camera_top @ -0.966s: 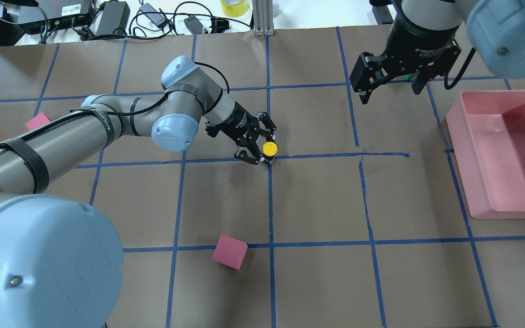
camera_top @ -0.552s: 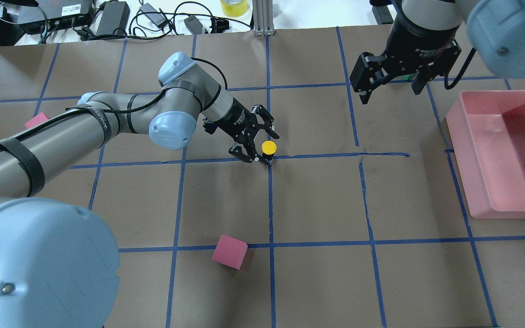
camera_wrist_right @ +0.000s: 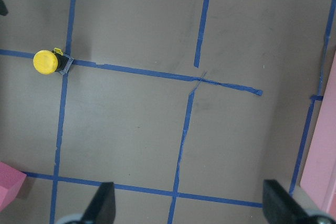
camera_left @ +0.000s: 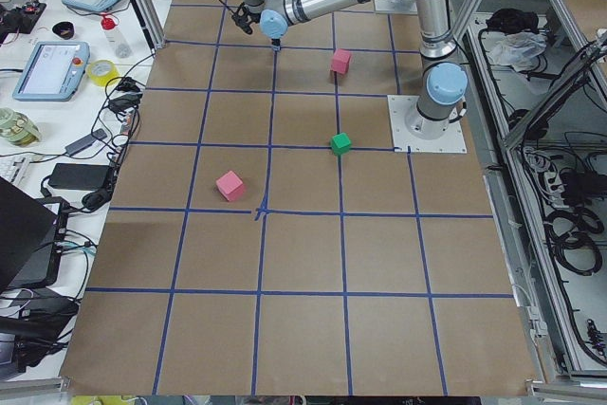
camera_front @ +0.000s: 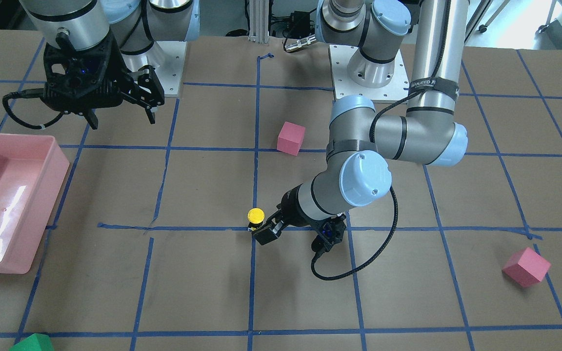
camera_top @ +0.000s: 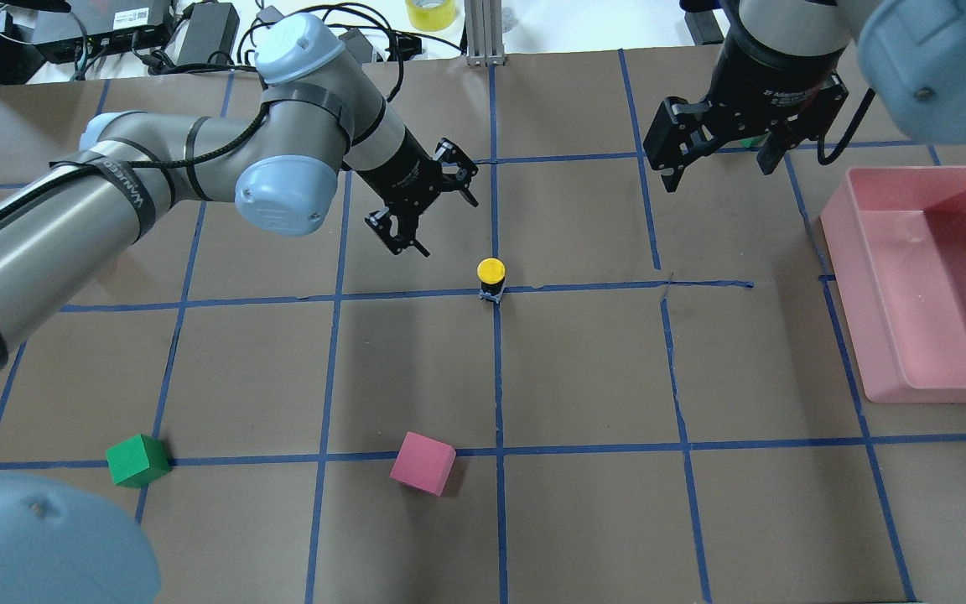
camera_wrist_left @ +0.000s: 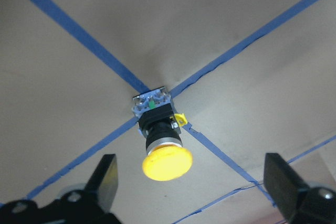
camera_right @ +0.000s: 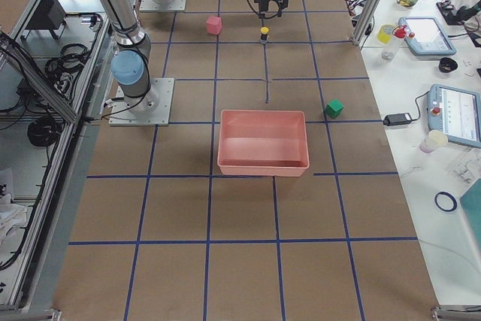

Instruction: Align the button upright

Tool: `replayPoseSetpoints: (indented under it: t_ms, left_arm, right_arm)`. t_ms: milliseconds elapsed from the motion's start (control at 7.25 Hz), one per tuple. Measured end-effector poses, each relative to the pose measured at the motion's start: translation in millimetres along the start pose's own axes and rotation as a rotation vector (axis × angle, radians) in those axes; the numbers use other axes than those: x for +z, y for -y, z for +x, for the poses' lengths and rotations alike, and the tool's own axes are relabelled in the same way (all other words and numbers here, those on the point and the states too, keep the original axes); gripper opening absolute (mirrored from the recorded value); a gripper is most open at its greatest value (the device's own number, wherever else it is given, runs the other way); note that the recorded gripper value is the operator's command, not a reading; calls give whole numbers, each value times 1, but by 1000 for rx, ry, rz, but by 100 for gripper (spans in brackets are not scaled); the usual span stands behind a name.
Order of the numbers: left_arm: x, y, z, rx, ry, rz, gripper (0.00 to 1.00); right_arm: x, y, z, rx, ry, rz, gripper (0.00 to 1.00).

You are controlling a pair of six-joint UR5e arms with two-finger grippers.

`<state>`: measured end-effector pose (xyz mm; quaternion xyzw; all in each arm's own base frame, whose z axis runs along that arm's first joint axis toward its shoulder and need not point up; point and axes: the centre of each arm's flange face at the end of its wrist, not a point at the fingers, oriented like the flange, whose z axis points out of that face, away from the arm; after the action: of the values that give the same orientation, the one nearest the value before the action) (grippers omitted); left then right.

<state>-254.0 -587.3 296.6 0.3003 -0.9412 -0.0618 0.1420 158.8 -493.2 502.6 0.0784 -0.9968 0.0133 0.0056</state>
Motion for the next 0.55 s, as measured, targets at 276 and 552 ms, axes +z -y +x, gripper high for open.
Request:
replayPoseSetpoints:
  t_ms: [276,552]
  left_arm:
    - [-61,-28,-29,331,172,118,100]
    - [-121,-39,-54,522,266,170,100]
  right_arm:
    - [0,0,0,1,-1,1,100]
    - [0,0,1,1,-1,0,100]
